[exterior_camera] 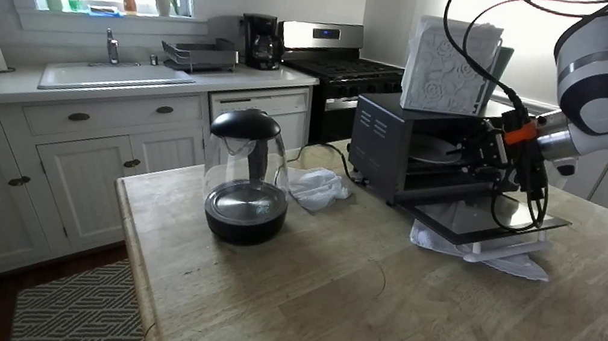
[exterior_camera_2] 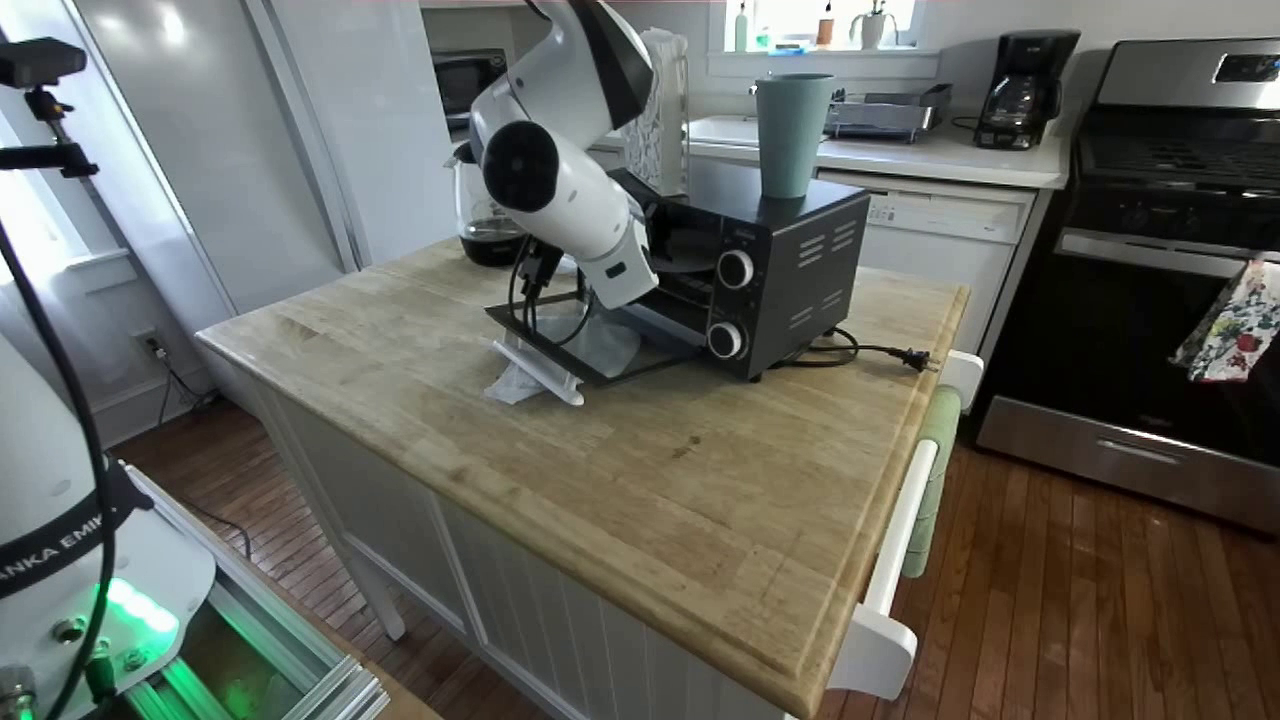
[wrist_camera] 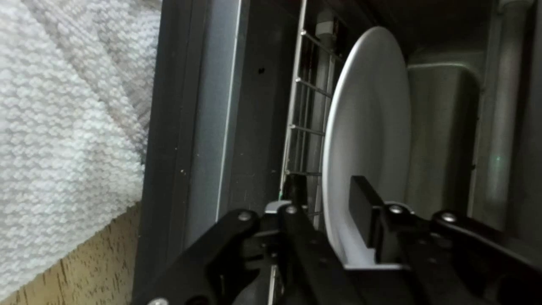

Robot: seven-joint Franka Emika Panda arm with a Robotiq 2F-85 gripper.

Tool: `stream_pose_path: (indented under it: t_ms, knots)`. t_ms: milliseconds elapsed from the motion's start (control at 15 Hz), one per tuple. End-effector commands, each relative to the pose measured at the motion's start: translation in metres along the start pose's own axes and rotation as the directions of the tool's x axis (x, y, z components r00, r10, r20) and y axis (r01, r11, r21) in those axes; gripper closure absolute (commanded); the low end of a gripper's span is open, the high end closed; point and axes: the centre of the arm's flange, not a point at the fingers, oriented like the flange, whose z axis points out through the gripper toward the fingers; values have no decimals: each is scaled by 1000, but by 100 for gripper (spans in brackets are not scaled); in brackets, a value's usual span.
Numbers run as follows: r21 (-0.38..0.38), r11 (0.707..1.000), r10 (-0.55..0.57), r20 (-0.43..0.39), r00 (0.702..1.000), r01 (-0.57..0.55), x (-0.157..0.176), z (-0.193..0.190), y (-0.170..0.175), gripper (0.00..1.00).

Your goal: Pick up the white plate and put it on the middle tray in the oven

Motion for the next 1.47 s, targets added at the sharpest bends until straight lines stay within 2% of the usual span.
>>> stream_pose_path:
  t_ms: [0, 133, 200, 267, 333, 400, 867, 1400]
  knots:
    - [2, 1000, -1, -26, 1000, 1, 1, 1, 0, 36]
    - [10, 1000, -2, -14, 1000, 3, -1, -5, 0, 26]
    - [17, 1000, -3, -7, 1000, 3, -3, -7, 0, 30]
    - [17, 1000, 2, -3, 1000, -2, -4, -9, 1, 29]
    - [24, 1000, 3, 0, 1000, -3, -4, -9, 2, 35]
    - [36, 999, 6, 2, 1000, -6, -4, -9, 1, 52]
    - [87, 996, -12, 10, 1000, 11, 3, -12, -4, 99]
    - [66, 998, -21, 5, 1000, 21, 6, -17, -1, 99]
